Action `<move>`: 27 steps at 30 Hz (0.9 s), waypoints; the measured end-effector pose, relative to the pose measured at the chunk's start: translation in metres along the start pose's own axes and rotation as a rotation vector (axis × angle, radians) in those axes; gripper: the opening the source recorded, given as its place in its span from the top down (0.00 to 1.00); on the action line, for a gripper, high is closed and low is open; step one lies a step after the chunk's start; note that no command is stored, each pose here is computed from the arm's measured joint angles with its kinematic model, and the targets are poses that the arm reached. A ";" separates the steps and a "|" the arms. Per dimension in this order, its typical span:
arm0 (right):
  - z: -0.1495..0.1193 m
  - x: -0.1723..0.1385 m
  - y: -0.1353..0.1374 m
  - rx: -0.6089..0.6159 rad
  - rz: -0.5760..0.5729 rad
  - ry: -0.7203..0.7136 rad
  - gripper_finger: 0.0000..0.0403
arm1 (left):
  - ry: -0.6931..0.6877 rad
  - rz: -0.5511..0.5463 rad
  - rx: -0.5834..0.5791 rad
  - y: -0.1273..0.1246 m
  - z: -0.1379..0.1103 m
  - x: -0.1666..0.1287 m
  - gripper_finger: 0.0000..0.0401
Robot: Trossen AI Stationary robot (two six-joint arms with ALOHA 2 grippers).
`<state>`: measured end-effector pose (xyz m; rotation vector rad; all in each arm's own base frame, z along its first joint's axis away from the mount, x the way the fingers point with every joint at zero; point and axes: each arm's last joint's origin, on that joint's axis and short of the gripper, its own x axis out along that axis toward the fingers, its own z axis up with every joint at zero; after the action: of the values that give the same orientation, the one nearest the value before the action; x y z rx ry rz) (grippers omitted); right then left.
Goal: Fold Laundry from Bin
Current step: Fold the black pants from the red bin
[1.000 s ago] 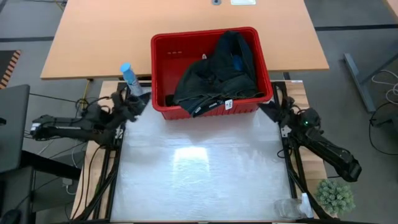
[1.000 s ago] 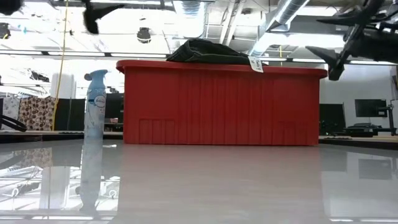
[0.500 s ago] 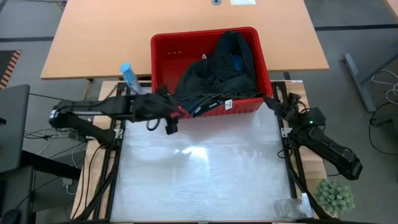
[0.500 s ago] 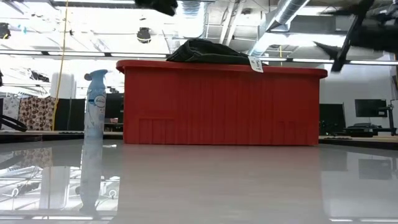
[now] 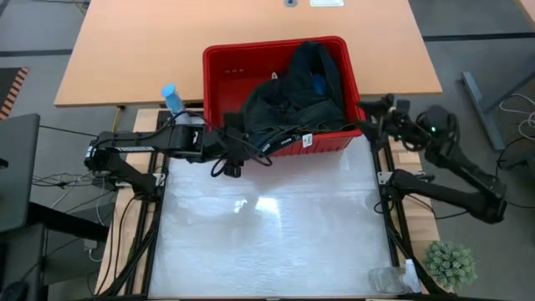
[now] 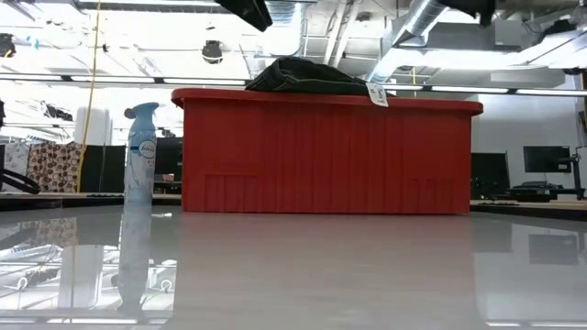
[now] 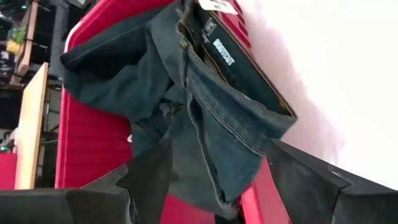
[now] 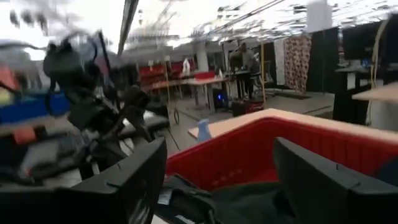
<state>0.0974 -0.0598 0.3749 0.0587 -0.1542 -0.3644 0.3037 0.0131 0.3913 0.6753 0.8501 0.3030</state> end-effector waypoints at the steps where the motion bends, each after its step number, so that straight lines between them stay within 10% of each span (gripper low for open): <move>1: 0.005 0.005 0.000 -0.030 0.008 0.006 0.22 | -0.014 -0.021 0.007 -0.001 0.001 -0.001 0.37; 7: 0.019 0.028 0.002 -0.174 0.047 0.069 0.22 | -0.027 -0.111 0.128 -0.024 -0.001 0.004 0.37; 15: 0.007 0.046 -0.002 -0.177 0.047 0.192 0.22 | 0.086 0.158 0.168 -0.048 -0.010 0.028 0.37; 27: 0.005 0.048 -0.003 -0.174 0.046 0.207 0.22 | 0.006 0.106 0.121 -0.055 -0.010 0.038 0.37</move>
<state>0.1398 -0.0803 0.3859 -0.0785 0.0805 -0.3227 0.3189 -0.0056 0.3280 0.8344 0.8451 0.3513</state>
